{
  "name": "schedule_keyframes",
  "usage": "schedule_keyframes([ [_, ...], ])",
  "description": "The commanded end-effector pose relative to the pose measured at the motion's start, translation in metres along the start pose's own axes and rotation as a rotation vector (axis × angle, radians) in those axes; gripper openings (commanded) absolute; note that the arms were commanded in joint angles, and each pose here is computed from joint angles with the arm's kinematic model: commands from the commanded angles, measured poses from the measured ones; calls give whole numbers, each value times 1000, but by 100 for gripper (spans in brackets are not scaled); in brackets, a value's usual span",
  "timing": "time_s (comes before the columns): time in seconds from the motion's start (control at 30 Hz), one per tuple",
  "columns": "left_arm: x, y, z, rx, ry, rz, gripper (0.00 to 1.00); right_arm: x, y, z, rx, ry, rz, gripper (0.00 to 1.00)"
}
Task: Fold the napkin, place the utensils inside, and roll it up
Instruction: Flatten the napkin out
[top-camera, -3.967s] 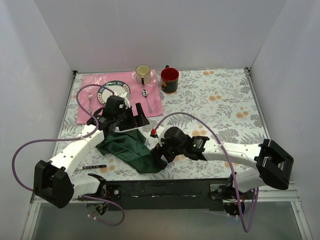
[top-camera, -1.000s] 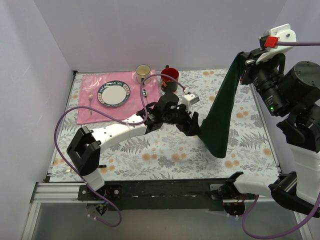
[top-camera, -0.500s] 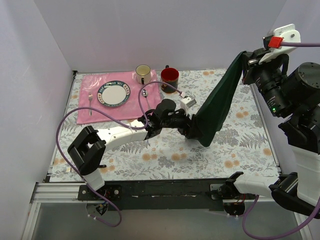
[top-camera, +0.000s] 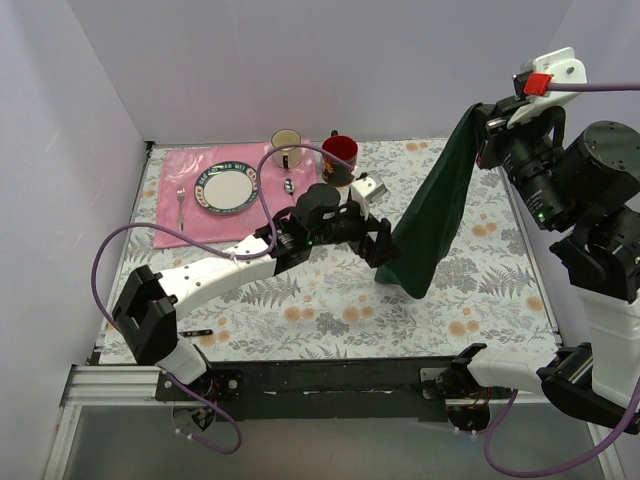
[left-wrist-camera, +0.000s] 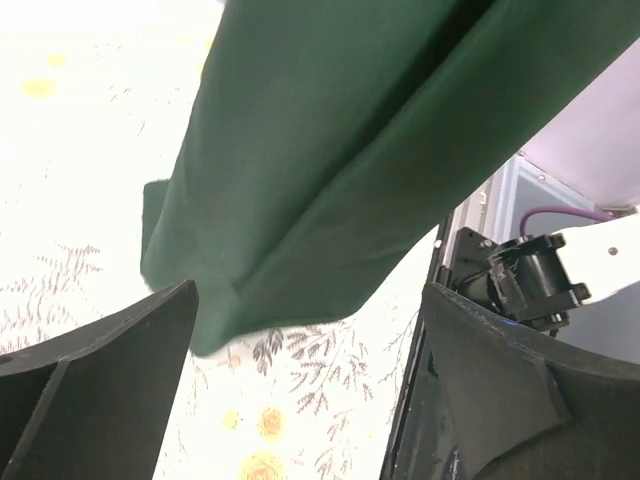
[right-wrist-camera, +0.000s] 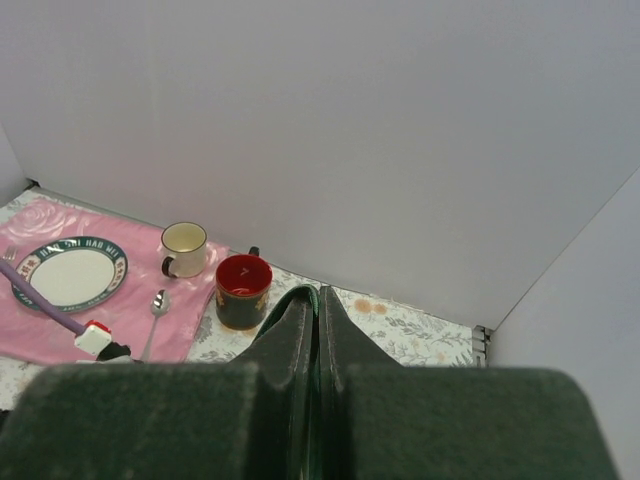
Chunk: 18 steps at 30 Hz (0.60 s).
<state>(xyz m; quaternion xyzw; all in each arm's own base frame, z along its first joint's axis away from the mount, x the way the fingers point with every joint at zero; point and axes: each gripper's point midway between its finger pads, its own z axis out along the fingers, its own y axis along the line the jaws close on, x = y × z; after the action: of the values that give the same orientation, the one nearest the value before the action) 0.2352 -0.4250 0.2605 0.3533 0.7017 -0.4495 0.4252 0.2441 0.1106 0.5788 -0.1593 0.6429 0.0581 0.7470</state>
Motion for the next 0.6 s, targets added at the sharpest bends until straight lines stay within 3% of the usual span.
schedule_keyframes([
  [0.0,3,0,13,54,62,9,96,-16,-1,0,0,-69,30,1],
  [0.13,13,-15,28,172,101,-73,83,-16,-3,-2,7,-67,33,1],
  [0.27,31,-28,24,233,116,-124,57,-16,-4,-3,11,-68,32,1],
  [0.47,37,-38,10,240,107,-136,44,-10,-1,1,9,-54,25,1],
  [0.57,43,-38,6,229,120,-146,24,-8,-1,1,10,-51,29,1],
])
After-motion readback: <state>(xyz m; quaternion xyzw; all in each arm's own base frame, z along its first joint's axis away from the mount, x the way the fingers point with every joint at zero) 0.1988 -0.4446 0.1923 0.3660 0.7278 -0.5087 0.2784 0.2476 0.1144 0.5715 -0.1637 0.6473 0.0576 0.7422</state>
